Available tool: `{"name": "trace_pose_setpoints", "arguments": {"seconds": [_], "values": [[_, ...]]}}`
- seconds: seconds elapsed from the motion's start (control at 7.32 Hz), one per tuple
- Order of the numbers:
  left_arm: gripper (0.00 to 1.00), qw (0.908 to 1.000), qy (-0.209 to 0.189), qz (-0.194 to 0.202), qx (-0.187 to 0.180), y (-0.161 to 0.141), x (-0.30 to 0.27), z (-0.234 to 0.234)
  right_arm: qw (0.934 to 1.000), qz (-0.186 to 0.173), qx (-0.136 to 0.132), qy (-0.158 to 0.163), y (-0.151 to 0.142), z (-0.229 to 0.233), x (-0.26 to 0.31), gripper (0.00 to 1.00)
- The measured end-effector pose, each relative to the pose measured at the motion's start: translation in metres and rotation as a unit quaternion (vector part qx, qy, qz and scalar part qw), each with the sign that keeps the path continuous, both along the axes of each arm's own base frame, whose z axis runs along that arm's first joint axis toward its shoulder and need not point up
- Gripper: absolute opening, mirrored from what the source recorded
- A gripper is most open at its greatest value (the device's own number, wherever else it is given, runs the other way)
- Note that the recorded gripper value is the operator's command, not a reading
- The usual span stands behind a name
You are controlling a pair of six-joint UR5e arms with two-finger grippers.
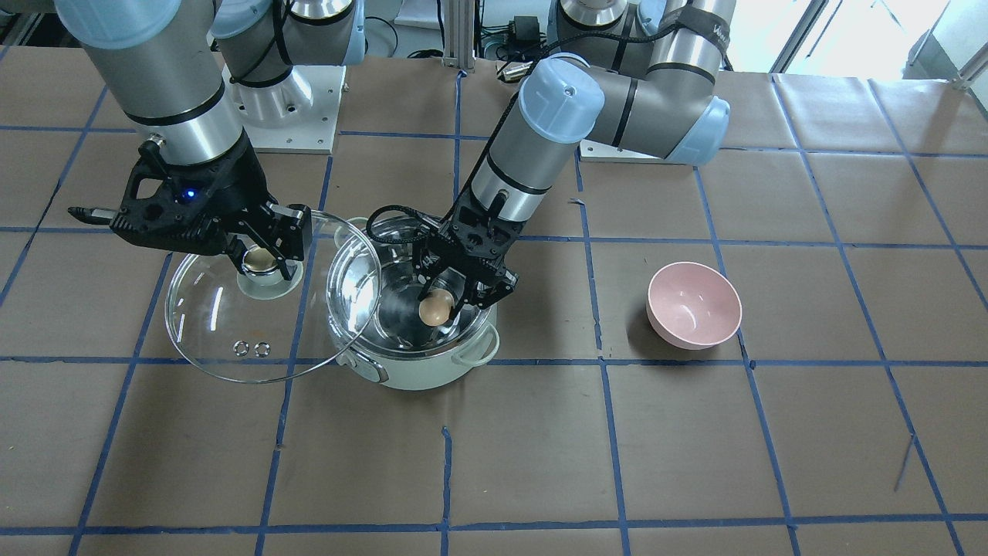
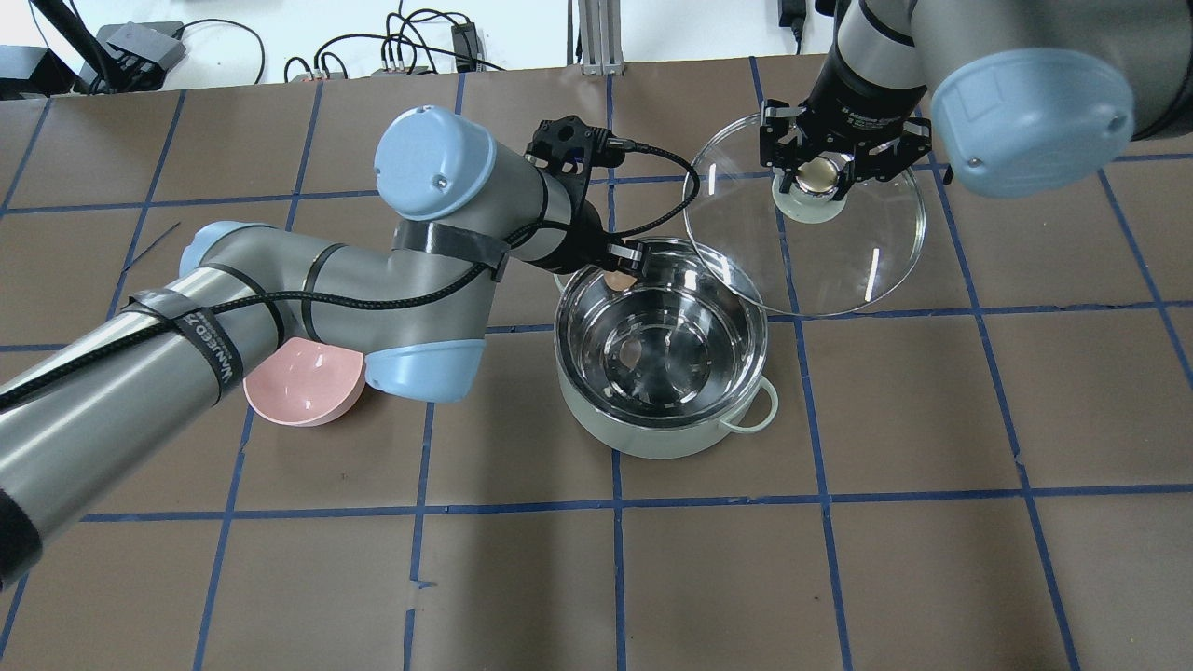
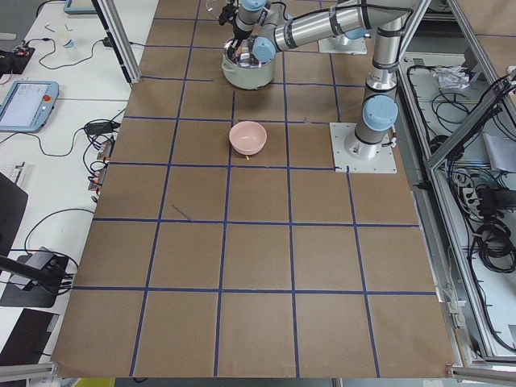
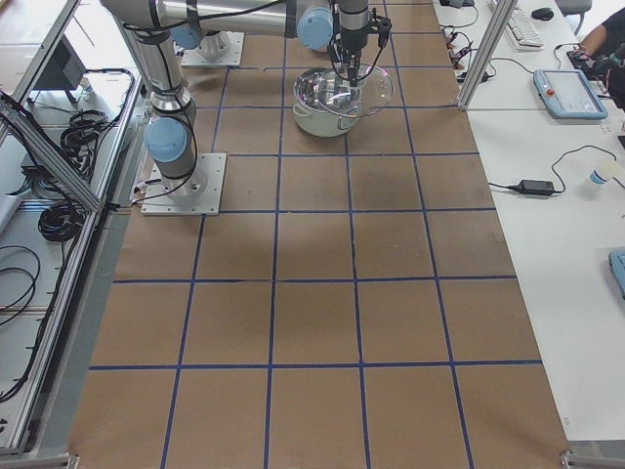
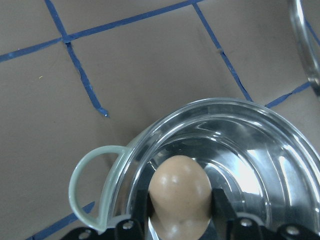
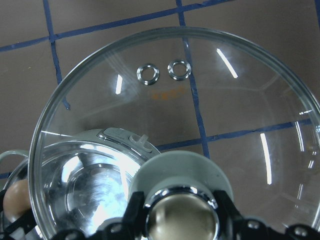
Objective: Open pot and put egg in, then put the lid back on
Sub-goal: 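Carry the egg with the left gripper over the open pot, then lower the egg into the pot and open the left gripper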
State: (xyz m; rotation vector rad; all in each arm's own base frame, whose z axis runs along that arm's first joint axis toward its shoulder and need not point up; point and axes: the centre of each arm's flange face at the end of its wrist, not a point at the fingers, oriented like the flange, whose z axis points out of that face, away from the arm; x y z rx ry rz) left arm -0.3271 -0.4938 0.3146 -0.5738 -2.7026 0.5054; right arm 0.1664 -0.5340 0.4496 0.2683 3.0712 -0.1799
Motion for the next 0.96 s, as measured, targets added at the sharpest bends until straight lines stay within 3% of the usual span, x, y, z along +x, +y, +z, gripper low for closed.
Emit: {"name": "trace_pose_setpoints", "arguments": {"seconds": [0.41,0.55,0.68,0.82,0.96], "values": [[0.12,0.9992,-0.028,-0.024,-0.015,0.005,-0.006,-0.018,1.0000,0.000,0.001,0.001,0.000,0.000,0.000,0.43],[0.22,0.9987,-0.029,-0.034,-0.025,0.004,-0.010,-0.024,1.0000,0.000,0.001,0.001,0.000,0.000,-0.001,0.43],[0.38,0.9983,-0.029,-0.039,-0.032,0.003,-0.013,-0.030,1.0000,-0.001,0.004,0.001,0.001,0.000,-0.003,0.43],[0.70,0.9981,-0.029,-0.041,-0.035,0.003,-0.015,-0.032,1.0000,-0.001,0.008,0.001,0.004,0.001,-0.003,0.42],[0.76,0.9981,-0.029,-0.041,-0.038,0.004,-0.015,-0.032,1.0000,0.000,0.009,0.000,0.006,0.003,-0.002,0.42]]}}
